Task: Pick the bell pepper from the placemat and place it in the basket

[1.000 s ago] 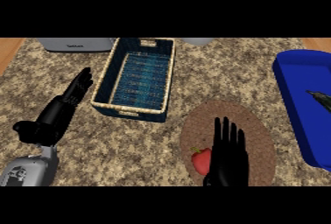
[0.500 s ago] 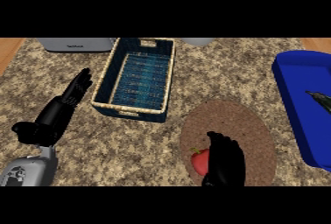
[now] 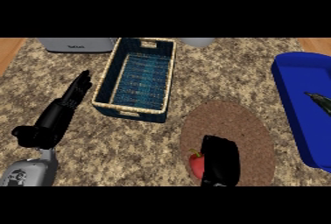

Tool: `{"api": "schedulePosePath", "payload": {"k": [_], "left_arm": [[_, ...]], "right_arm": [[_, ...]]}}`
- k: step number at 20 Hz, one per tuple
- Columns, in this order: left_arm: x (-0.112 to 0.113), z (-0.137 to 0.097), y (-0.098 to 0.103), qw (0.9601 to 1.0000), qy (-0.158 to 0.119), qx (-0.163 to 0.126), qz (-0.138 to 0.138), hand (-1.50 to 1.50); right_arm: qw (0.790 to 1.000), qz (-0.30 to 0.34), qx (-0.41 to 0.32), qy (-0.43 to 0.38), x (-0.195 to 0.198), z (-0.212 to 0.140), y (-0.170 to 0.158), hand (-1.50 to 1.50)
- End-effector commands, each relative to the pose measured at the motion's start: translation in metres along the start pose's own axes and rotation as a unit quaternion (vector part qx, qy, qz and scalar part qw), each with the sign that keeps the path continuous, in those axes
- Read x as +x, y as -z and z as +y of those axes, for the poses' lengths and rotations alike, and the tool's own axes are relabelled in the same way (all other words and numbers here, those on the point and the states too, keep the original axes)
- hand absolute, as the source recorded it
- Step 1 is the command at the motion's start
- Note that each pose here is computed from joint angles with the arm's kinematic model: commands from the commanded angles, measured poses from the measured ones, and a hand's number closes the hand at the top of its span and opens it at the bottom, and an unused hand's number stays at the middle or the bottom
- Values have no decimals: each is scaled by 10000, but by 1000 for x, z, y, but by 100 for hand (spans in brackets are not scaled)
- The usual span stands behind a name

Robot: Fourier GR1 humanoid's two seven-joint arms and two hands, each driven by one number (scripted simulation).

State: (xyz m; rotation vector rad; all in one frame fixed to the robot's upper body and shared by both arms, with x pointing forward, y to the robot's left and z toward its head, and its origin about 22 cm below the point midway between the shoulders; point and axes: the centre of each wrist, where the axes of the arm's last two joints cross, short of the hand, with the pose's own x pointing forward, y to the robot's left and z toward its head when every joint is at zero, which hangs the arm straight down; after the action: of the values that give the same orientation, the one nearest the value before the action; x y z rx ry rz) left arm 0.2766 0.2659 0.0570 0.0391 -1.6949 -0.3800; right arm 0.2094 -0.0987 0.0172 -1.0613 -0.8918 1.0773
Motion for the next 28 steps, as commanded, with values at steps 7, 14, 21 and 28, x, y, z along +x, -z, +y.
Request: {"api": "schedulePosePath", "payload": {"k": [7, 14, 21, 28], "left_arm": [[6, -14, 12, 9997, 68, -202, -90, 0], [15, -22, 24, 9983, -31, -549, -190, 0], [13, -31, 28, 9984, -144, -506, -213, 0], [3, -27, 23, 9988, -22, -482, -12, 0]], "right_arm": [[9912, -1208, -283, -470, 69, 5, -48, 150], [9720, -2276, -60, 588, 87, -22, -80, 150], [9155, -2991, -631, 2615, 90, -66, -103, 150], [8704, -3092, -1232, 3628, 97, -106, -110, 150]]}}
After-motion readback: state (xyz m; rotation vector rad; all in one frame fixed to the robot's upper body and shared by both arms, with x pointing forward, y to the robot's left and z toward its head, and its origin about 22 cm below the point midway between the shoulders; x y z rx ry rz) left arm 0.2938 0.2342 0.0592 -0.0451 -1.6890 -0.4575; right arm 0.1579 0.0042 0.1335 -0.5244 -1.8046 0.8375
